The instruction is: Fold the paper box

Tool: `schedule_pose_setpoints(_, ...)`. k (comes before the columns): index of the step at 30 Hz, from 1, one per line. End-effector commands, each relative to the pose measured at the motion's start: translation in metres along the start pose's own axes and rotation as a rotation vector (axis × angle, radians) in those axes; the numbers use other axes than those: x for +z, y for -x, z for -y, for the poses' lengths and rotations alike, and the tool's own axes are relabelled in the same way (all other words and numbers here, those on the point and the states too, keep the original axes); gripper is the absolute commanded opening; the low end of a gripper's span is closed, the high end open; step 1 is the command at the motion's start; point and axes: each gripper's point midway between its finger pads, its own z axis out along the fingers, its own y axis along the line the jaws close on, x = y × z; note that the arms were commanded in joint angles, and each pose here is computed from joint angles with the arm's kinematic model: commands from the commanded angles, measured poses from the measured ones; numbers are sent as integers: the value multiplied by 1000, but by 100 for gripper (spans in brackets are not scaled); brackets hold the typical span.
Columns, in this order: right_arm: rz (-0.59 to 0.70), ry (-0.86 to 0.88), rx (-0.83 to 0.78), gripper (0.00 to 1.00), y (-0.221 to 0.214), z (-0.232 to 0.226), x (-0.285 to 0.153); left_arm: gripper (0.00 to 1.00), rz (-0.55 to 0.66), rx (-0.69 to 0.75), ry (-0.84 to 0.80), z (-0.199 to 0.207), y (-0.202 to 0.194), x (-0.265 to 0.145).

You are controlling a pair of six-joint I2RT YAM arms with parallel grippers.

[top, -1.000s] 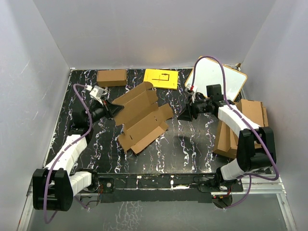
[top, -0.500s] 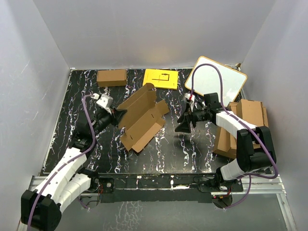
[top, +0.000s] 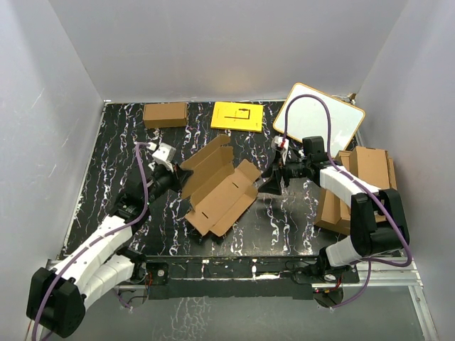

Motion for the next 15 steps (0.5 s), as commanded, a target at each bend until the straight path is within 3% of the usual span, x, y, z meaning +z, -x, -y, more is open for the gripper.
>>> schedule_pose_setpoints(1, 47, 32, -96, 80, 13, -4, 3, 0, -19, -44, 1, 1, -5, 5)
schedule_pose_setpoints(15, -51, -18, 66, 73, -20, 16, 25, 40, -136, -114, -15, 8, -19, 1)
